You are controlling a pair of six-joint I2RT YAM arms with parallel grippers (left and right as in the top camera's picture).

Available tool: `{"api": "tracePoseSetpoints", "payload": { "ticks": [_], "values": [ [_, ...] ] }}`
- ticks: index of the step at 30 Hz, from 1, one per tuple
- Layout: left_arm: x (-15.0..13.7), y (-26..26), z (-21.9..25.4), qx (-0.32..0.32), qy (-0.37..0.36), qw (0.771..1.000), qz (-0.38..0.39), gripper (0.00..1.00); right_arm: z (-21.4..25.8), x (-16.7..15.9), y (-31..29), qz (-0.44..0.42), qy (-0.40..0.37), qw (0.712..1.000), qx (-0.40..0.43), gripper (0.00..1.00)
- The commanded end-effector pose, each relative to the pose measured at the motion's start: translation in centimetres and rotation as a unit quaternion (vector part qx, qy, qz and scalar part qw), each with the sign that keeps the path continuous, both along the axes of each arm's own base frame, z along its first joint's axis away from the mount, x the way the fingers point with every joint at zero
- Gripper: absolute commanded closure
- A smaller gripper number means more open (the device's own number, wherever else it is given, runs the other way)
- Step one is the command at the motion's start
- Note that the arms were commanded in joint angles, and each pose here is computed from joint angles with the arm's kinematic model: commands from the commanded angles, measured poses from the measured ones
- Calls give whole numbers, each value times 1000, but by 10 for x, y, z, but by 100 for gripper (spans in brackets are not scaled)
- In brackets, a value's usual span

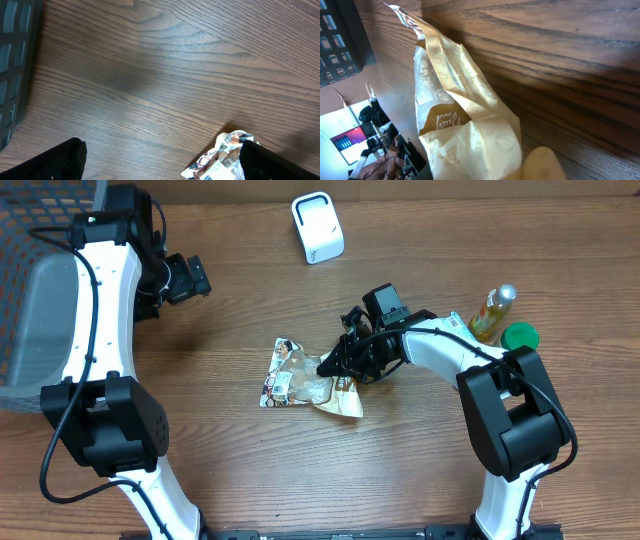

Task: Scan the item barcode
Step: 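Grasp the Pantry bag's edge with the right gripper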

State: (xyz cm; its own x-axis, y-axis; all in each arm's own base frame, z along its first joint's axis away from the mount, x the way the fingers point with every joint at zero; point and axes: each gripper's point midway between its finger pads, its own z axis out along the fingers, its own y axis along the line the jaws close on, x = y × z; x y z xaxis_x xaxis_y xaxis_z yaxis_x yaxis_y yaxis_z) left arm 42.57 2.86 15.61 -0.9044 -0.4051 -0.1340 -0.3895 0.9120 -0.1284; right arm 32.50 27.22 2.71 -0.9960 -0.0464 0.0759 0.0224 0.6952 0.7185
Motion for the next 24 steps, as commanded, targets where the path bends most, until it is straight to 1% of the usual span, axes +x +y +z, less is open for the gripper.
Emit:
{"api": "tracePoseSetpoints", "payload": {
  "ticks": [1,24],
  "values": [
    [2,2,4,3,-7,1000,6,0,-6,-1,-3,-1,1,1000,-6,96],
    [2,2,4,3,-7,1000,6,1,-1,4,-1,0,-7,1000,-2,96]
  ]
}}
